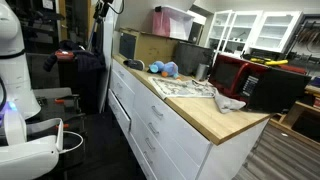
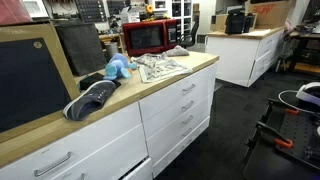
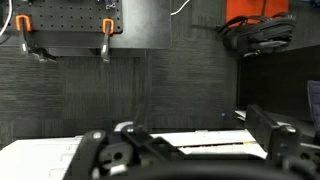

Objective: Open the topmost drawer on the right

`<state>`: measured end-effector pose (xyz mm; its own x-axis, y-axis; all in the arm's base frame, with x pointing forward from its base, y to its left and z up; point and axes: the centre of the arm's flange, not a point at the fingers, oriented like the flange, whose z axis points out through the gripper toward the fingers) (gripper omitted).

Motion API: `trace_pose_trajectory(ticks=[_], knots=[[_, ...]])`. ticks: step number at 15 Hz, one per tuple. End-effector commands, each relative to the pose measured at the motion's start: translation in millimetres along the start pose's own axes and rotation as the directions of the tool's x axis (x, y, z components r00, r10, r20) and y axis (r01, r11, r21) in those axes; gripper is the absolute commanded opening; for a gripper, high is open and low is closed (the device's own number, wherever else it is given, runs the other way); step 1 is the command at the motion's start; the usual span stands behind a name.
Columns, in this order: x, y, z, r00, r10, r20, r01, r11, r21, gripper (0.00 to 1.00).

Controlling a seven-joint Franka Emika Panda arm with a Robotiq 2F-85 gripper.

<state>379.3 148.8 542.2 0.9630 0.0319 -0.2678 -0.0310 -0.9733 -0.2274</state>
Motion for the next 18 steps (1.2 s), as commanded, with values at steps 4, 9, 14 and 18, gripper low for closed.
trace_pose_trajectory(ticks=[4, 9, 14, 18], knots=[[0.0, 0.0, 0.0, 1.000, 0.000, 0.000, 0.000, 1.000, 0.000, 1.00], [0.0, 0.0, 0.0, 1.000, 0.000, 0.000, 0.000, 1.000, 0.000, 1.00], [24.3, 15.1, 18.6, 0.993, 0.056, -0.105, -0.055, 0.998, 0.015, 1.00], [62.7, 46.4, 61.4, 0.956, 0.147, -0.254, -0.135, 0.989, 0.065, 1.00]])
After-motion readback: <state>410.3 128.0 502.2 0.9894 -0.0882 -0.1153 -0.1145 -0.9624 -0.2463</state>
